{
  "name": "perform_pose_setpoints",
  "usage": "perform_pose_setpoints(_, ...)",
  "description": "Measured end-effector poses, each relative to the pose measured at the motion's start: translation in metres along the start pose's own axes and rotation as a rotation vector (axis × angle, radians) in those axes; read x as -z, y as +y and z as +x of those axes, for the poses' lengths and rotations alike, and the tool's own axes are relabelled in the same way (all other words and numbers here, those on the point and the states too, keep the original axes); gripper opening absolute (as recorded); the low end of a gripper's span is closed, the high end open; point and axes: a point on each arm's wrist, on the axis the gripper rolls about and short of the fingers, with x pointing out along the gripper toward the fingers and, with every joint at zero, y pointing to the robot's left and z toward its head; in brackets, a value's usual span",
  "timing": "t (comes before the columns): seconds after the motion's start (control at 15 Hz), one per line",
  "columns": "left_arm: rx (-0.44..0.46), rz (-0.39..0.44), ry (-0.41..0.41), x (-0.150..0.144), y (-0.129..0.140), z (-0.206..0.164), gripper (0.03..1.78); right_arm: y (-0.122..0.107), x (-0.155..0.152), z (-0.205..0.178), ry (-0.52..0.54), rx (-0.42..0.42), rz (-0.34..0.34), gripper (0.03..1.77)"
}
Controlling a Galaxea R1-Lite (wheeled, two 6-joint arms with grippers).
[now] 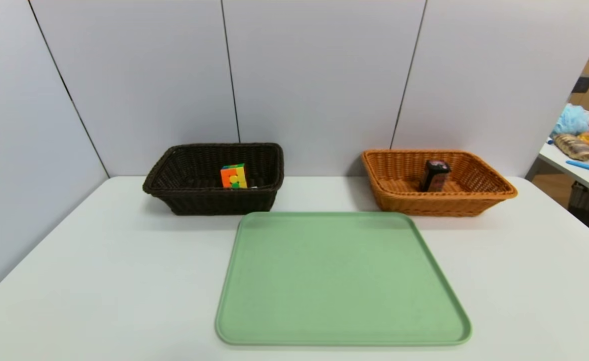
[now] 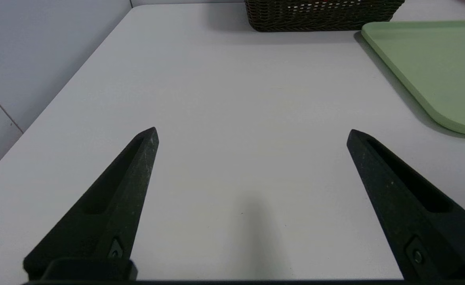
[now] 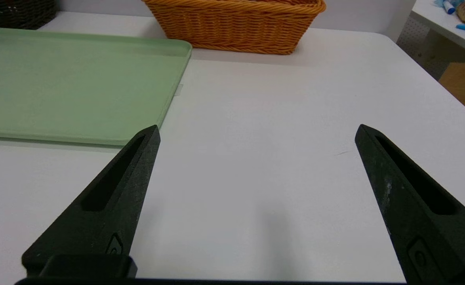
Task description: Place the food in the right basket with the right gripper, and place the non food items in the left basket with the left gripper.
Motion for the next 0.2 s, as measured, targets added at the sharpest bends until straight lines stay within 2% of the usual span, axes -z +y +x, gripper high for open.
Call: perform_pose_setpoints(0.2,0.0,0.0,0.0,0.0,0.0,0.0,1.69,-0.0002,0.0,0.0,0.0,0.007,0.028,1.7)
